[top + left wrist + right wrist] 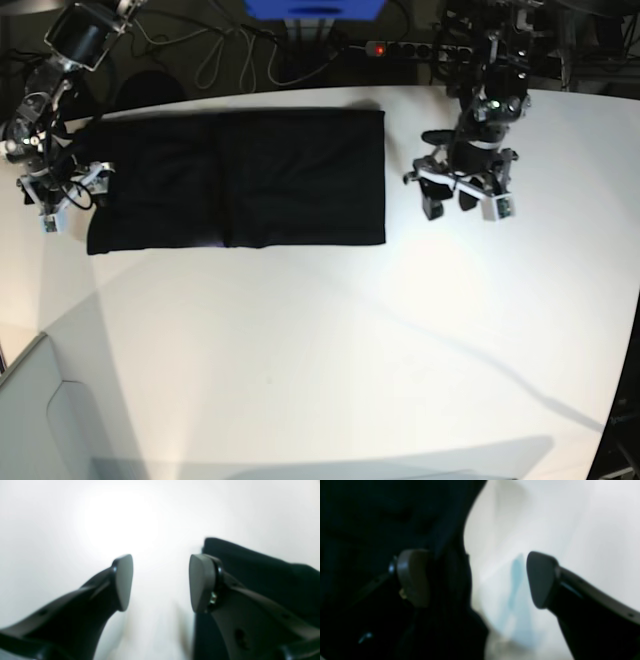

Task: Fold the T-shirt properly
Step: 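Open the left gripper and lift it away from the folded shirt, then move the right gripper to the shirt's folded end and grasp it, then fold the grasped end with the right gripper over toward the left gripper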

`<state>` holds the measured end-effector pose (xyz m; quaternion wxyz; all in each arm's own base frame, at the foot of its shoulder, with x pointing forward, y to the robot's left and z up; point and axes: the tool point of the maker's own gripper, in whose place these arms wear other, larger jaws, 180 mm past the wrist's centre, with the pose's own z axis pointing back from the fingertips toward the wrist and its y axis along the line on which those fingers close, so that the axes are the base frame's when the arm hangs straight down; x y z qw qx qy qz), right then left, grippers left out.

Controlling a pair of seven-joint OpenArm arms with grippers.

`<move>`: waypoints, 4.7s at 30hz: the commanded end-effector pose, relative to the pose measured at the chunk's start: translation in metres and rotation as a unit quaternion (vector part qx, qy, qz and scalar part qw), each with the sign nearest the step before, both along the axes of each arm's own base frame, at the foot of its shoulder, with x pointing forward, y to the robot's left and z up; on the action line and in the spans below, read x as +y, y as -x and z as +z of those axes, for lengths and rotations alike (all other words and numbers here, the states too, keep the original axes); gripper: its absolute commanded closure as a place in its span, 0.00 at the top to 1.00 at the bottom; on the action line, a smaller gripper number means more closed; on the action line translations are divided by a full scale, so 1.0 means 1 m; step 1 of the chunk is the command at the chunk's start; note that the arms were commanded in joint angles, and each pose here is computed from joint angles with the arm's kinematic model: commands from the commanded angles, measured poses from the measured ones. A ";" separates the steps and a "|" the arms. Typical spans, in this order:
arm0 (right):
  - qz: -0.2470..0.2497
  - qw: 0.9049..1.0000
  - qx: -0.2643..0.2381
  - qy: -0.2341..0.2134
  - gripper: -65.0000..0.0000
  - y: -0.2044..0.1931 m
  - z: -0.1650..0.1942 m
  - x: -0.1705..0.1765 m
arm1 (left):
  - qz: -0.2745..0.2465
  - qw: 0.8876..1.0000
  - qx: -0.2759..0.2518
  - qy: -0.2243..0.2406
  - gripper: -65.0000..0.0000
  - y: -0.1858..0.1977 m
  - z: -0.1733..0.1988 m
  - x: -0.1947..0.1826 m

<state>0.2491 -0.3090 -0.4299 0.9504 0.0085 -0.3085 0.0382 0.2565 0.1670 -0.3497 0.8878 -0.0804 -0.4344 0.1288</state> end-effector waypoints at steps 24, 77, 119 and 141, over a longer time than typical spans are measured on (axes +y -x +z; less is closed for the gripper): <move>0.100 0.994 -0.018 0.041 0.00 0.012 0.022 0.047 | 0.023 0.997 0.055 0.053 0.53 0.002 -0.050 -0.031; 0.425 0.870 -0.228 -0.104 0.00 -0.025 0.153 0.383 | -0.032 0.999 0.021 0.036 0.53 0.001 -0.019 -0.044; 0.494 0.842 -0.181 -0.122 0.63 0.001 0.121 0.417 | 0.094 0.993 0.061 0.042 0.29 0.039 -0.027 0.070; 0.435 0.881 -0.145 -0.112 0.74 0.037 0.099 0.363 | 0.125 0.990 0.052 0.027 0.29 0.045 -0.019 0.095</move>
